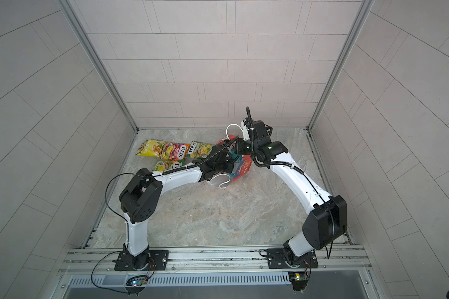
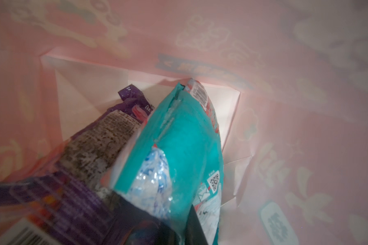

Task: Take the snacks out of the paper bag
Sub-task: Pick up the snack from the paper bag.

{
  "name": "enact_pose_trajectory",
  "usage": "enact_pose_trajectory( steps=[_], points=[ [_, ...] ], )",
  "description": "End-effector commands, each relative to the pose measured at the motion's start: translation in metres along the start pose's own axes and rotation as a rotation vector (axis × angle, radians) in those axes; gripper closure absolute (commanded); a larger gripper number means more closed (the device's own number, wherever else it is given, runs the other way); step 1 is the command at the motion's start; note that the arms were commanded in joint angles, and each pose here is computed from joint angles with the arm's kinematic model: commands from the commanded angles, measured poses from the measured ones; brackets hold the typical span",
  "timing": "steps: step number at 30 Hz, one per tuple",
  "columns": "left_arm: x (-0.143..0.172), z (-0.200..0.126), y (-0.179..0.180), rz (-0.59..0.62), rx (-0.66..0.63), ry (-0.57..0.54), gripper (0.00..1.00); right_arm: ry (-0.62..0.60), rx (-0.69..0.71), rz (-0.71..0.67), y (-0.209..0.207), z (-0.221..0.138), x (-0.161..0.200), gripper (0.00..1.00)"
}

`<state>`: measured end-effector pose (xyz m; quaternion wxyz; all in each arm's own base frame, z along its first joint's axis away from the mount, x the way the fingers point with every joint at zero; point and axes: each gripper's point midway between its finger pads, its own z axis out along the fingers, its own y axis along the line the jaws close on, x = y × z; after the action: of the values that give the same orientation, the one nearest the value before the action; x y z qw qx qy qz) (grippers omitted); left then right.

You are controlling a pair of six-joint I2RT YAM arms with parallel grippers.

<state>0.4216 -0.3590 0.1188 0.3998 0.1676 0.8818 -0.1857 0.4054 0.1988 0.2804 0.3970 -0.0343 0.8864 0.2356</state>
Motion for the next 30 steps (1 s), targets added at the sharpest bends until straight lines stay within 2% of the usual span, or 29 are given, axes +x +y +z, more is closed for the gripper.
enact_pose_trajectory(
  steps=[1,13,21,30],
  points=[
    [-0.008,-0.006,0.004,-0.010,0.006,-0.036,0.98,-0.118,-0.073,-0.002,0.018,-0.024,-0.029,1.00],
    [-0.039,-0.068,-0.010,-0.032,0.090,-0.138,1.00,-0.133,0.050,-0.013,-0.010,-0.023,-0.023,1.00],
    [-0.047,-0.106,-0.020,-0.039,0.142,-0.158,1.00,-0.123,0.061,-0.016,-0.014,-0.017,-0.021,1.00],
    [-0.056,-0.154,-0.017,-0.029,0.144,-0.205,1.00,-0.123,0.082,-0.019,-0.019,-0.019,-0.021,1.00]
  ],
)
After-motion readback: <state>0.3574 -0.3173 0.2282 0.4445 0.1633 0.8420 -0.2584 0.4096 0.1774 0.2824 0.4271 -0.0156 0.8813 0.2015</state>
